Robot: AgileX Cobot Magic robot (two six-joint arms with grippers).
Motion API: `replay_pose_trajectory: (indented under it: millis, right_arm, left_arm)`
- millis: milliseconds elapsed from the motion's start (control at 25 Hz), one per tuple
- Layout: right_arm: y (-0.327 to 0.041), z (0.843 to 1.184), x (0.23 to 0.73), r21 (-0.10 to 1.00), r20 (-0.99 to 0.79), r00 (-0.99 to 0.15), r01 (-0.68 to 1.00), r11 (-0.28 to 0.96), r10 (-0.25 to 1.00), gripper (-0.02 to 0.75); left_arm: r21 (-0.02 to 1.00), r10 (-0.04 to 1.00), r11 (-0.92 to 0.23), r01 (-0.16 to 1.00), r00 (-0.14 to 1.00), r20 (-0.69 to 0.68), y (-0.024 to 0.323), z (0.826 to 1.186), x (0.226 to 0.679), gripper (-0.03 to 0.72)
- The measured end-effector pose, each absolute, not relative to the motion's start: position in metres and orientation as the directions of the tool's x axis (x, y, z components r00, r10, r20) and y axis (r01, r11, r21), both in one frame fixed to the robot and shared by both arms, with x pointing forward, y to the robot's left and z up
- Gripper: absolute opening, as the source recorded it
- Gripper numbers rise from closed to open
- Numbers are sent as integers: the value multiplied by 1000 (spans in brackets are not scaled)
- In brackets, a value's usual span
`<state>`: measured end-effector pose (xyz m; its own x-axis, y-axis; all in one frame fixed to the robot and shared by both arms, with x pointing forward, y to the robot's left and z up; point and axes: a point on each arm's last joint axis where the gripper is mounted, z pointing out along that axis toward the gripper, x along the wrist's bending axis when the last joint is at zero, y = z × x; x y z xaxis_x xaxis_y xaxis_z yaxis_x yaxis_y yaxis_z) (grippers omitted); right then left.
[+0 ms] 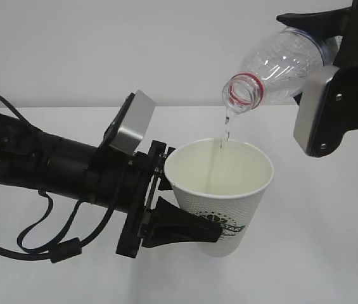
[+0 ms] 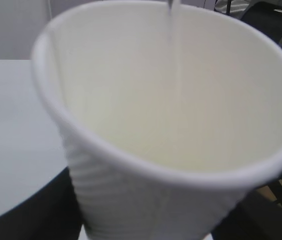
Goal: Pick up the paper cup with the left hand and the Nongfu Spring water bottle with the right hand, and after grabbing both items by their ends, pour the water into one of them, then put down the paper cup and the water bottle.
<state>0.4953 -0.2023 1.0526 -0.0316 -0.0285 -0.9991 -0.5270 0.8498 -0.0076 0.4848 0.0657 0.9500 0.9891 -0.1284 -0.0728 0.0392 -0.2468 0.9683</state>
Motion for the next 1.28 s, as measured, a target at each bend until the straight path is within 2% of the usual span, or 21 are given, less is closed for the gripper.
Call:
replay_pose_trajectory:
  millis: [1280]
  right_arm:
    - [-202,1053,495,-7,-999,-28,-529,849,-26,503]
  left_arm:
    - [968,-131,-249,37,989,-72,66,950,485,498]
